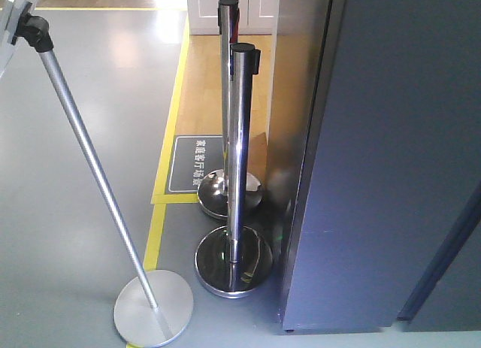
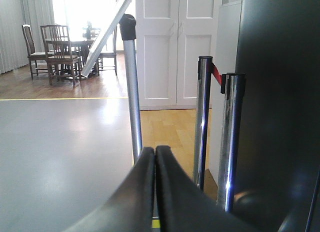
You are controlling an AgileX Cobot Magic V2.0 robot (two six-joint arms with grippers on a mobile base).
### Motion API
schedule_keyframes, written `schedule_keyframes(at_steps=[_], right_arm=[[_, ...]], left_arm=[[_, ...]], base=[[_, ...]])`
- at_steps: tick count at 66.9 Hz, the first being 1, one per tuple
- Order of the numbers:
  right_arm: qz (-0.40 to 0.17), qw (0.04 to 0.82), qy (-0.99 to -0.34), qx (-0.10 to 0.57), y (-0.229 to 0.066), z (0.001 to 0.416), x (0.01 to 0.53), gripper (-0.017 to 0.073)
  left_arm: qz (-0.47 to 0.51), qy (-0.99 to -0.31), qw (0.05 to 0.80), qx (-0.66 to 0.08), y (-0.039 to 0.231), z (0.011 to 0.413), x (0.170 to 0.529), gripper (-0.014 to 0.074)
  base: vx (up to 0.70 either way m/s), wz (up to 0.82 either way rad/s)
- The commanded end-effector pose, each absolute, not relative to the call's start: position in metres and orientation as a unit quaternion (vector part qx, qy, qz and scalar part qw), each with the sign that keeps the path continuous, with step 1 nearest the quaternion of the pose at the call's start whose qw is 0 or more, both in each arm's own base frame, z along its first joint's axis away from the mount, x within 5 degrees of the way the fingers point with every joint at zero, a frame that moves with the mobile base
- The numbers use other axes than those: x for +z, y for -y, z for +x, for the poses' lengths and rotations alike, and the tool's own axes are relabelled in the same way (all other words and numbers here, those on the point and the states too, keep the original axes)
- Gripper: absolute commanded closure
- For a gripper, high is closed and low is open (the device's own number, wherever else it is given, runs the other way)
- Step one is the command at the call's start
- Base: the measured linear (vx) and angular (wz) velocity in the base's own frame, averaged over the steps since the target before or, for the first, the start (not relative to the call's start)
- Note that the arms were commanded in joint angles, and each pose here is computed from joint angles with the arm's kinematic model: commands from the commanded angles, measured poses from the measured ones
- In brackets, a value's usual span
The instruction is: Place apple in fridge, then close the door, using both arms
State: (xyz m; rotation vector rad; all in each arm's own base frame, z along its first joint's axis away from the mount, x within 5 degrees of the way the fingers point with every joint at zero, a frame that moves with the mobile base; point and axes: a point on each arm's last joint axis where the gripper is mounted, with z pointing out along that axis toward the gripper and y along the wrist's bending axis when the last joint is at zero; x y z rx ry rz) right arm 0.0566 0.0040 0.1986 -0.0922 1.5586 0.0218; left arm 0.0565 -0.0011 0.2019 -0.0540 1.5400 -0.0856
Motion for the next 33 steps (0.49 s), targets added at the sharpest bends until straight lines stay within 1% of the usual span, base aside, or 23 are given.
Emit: schedule_keyframes(at_steps=[1, 33], right_arm=[[-0.043, 0.742, -0.669, 0.004, -0.0038, 0.0550, 0.2076, 0.0562], [-0.043, 0.742, -0.670, 0.004, -0.0038, 0.0551, 0.2075, 0.0562]], left_arm=[[-0.026, -0.655, 0.754, -0.045, 0.0010, 0.0537, 0.2160, 0.0600], [-0.026, -0.655, 0.754, -0.045, 0.0010, 0.0537, 0.2160, 0.0600]], base=[[0.00, 0.00], [0.00, 0.00]])
